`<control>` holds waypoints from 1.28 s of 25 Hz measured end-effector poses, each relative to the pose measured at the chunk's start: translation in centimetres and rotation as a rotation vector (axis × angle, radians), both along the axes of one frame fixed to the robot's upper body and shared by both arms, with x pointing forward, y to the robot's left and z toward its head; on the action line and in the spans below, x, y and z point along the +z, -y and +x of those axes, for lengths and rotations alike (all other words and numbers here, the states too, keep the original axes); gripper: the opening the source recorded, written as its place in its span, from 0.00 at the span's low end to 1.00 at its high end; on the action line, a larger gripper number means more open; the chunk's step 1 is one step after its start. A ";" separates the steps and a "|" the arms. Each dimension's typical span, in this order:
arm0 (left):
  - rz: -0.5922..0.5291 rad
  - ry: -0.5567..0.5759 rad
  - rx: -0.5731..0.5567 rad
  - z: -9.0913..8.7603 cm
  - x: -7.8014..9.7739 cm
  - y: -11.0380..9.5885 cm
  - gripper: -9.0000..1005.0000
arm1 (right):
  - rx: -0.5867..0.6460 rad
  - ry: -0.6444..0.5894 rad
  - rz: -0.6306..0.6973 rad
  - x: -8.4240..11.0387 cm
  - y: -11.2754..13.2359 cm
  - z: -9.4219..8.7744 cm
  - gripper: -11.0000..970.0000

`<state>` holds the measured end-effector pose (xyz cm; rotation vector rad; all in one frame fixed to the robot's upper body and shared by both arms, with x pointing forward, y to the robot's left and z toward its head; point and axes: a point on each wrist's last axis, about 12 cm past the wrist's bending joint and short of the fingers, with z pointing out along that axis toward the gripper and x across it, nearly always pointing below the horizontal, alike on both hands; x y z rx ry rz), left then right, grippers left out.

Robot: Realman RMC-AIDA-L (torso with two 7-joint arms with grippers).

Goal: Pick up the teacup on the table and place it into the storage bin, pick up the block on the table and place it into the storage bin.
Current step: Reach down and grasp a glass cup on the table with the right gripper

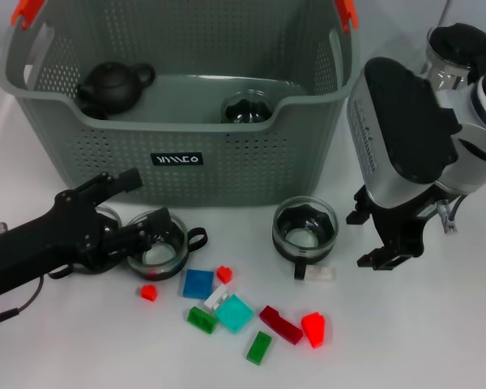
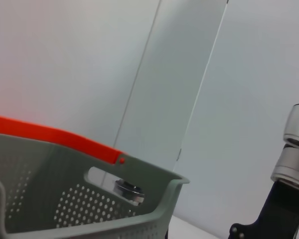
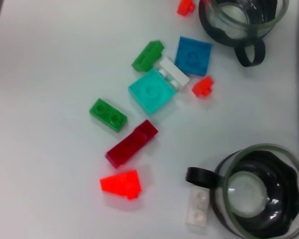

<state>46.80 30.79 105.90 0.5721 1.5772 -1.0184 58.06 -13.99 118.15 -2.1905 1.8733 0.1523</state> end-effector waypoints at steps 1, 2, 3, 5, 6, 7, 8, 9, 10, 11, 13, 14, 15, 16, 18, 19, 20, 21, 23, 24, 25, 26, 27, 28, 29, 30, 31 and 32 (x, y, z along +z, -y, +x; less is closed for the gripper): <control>-0.001 -0.003 0.003 0.0 -0.1 0.0 0.93 | 0.015 0.013 -0.004 0.0 -0.1 0.1 0.63; -0.002 -0.006 0.005 0.0 -0.1 0.1 0.93 | 0.031 0.025 -0.006 0.0 -0.3 0.2 0.63; -0.004 -0.008 0.007 0.0 -0.2 0.2 0.93 | 0.047 0.032 -0.010 -0.2 -0.5 0.2 0.63; -0.004 -0.011 0.011 0.1 -0.3 0.3 0.93 | 0.075 0.045 -0.017 -0.4 -0.8 0.3 0.63; -0.004 -0.011 0.011 0.1 -0.3 0.3 0.93 | 0.091 0.053 -0.022 -0.6 -1.0 0.3 0.63; -0.007 -0.012 0.015 0.2 -0.3 0.5 0.93 | 0.107 0.060 -0.028 -0.8 -1.2 0.2 0.63; -0.008 -0.012 0.015 0.2 -0.3 0.5 0.93 | 0.123 0.068 -0.034 -1.0 -1.4 0.2 0.63; -0.009 -0.012 0.015 0.2 -0.4 0.6 0.93 | 0.137 0.075 -0.040 -1.3 -1.6 0.2 0.63; -0.011 -0.011 0.016 0.2 -0.4 0.6 0.93 | 0.152 0.079 -0.047 -1.5 -1.7 0.1 0.63; -0.014 -0.010 0.017 0.2 -0.4 0.7 0.93 | 0.163 0.084 -0.051 -1.8 -1.8 0.1 0.63; -0.019 -0.007 0.024 0.1 -0.4 0.6 0.93 | 0.180 0.094 -0.056 -2.1 -1.9 0.1 0.63; -0.021 -0.006 0.026 0.1 -0.4 0.7 0.93 | 0.186 0.100 -0.056 -2.2 -1.9 0.2 0.63; -0.023 -0.005 0.028 0.1 -0.4 0.7 0.93 | 0.191 0.104 -0.057 -2.3 -2.0 0.2 0.62; -0.025 -0.005 0.029 0.1 -0.4 0.7 0.93 | 0.197 0.110 -0.057 -2.4 -2.0 0.3 0.62; -0.029 -0.007 0.029 0.0 -0.4 0.7 0.93 | 0.208 0.120 -0.059 -2.6 -2.1 0.4 0.61; -0.032 -0.009 0.029 0.0 -0.4 0.8 0.93 | 0.213 0.127 -0.058 -2.7 -2.2 0.5 0.61; -0.035 -0.011 0.029 0.0 -0.5 0.8 0.93 | 0.219 0.133 -0.057 -2.7 -2.3 0.5 0.60; -0.037 -0.013 0.029 0.0 -0.5 0.8 0.93 | 0.226 0.139 -0.057 -2.8 -2.4 0.6 0.60; -0.040 -0.013 0.030 -0.1 -0.5 0.9 0.93 | 0.236 0.147 -0.055 -2.9 -2.6 0.6 0.59; -0.041 -0.012 0.031 0.0 -0.5 0.9 0.93 | 0.241 0.149 -0.056 -3.0 -2.7 0.5 0.59; -0.041 -0.012 0.031 0.0 -0.5 0.9 0.93 | 0.246 0.151 -0.057 -3.1 -2.8 0.5 0.58; -0.041 -0.012 0.032 0.0 -0.5 0.9 0.93 | 0.252 0.151 -0.059 -3.3 -2.8 0.5 0.58; -0.042 -0.011 0.033 0.0 -0.5 0.8 0.93 | 0.255 0.151 -0.061 -3.5 -2.9 0.4 0.58; -0.042 -0.011 0.033 0.0 -0.5 0.8 0.93 | 0.258 0.149 -0.064 -3.7 -2.9 0.4 0.57; -0.043 -0.010 0.036 0.0 -0.5 0.8 0.93 | 0.260 0.148 -0.068 -3.9 -2.9 0.4 0.57; -0.044 -0.010 0.038 0.0 -0.5 0.8 0.93 | 0.260 0.147 -0.069 -4.0 -3.0 0.5 0.56; -0.045 -0.009 0.042 0.0 -0.5 0.7 0.93 | 0.261 0.148 -0.072 -4.2 -3.0 0.5 0.56; -0.045 -0.009 0.045 0.0 -0.5 0.7 0.93 | 0.261 0.147 -0.074 -4.4 -3.0 0.5 0.56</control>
